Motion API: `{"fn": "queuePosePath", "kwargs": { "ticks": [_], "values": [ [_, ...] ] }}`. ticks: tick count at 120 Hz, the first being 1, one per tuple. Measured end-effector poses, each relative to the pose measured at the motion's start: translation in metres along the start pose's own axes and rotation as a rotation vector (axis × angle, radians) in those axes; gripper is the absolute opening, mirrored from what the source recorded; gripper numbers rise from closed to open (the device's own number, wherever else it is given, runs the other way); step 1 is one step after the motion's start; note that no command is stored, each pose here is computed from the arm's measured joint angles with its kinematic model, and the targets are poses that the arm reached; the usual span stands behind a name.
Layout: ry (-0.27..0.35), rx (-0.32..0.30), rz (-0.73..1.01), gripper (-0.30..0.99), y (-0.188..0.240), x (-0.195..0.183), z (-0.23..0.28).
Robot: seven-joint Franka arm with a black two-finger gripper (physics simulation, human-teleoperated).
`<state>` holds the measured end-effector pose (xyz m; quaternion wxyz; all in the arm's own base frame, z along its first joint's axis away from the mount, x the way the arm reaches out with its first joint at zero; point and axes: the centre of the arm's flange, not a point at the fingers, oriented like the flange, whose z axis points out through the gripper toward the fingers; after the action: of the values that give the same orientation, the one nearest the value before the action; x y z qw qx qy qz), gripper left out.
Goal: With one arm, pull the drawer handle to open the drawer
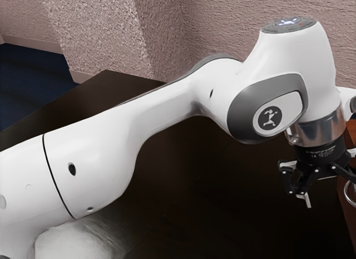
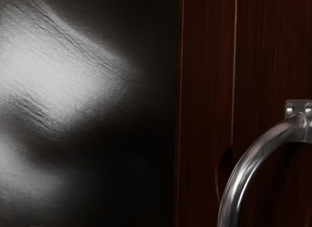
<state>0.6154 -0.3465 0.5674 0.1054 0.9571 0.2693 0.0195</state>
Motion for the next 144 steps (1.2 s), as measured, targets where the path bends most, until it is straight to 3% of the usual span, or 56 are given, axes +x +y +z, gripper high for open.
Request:
{"fn": "queuePosePath", "kwargs": {
  "ticks": [42, 144],
  "values": [
    [-0.017, 0.005, 0.0, 0.48, -0.003, 0.002, 0.007],
    [-0.026, 0.036, -0.028, 0.47, -0.035, 0.002, -0.005]
  ]
}}
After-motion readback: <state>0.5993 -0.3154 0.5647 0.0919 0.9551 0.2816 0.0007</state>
